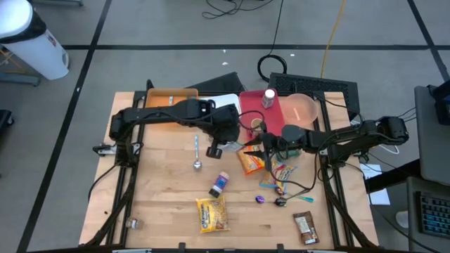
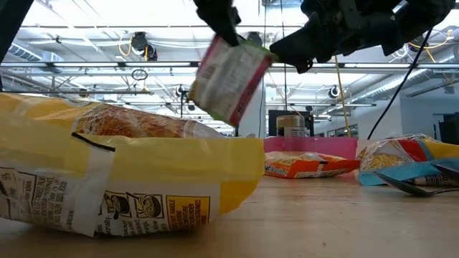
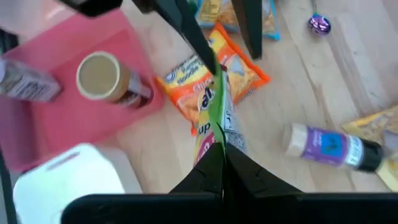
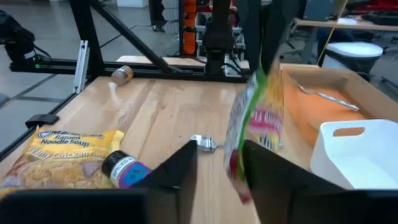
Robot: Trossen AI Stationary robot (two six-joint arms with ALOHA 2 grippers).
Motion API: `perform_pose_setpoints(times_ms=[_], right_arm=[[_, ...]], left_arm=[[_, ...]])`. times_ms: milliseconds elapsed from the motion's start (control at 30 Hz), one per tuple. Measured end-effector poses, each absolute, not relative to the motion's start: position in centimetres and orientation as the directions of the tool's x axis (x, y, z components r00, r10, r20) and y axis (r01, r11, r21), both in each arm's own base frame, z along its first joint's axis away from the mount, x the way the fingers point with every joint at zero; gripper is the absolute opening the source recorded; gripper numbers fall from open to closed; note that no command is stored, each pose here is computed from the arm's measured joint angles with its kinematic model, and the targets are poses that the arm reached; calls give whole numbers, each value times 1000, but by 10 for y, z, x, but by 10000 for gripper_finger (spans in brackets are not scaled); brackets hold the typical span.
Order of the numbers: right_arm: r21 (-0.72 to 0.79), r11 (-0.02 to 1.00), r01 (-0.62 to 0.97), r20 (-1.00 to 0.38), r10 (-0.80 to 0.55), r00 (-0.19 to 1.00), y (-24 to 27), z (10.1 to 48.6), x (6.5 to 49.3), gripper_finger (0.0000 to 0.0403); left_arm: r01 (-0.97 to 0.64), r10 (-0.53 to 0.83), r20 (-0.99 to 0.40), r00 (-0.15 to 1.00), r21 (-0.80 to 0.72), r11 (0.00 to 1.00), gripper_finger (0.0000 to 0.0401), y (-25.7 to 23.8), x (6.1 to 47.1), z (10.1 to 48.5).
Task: Pick & Place Food Item
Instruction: Put the green noodle pack into the white bin
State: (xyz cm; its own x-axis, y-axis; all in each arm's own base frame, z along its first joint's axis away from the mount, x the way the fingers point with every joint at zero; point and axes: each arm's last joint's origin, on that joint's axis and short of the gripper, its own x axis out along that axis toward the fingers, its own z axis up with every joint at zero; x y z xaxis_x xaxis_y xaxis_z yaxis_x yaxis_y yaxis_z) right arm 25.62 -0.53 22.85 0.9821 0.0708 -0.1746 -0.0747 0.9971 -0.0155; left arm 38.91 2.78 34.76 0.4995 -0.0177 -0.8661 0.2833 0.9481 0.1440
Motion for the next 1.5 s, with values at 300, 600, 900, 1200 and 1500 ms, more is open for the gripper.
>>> perform_pose_setpoints(times_ms=[300, 600, 900, 1200, 1500], right_arm=[[2, 999, -36, -143, 36, 989, -8, 232, 257, 206], [23, 999, -34, -142, 37, 989, -8, 232, 257, 211], [31, 999, -33, -152, 37, 988, -8, 230, 256, 207], [64, 995, 78, -152, -67, 986, -11, 230, 256, 204], [90, 992, 94, -137, -81, 987, -9, 224, 253, 206]], left_arm=[[156, 99, -835, 542, 215, 964, 1, 45, 349, 388], [-123, 292, -759, 582, 273, 954, 1, 100, 323, 412], [-441, 447, -715, 537, 214, 871, 1, 153, 320, 388], [-687, 600, -703, 381, 218, 693, 0, 169, 323, 338], [-793, 659, -674, 334, 177, 583, 0, 167, 327, 316]])
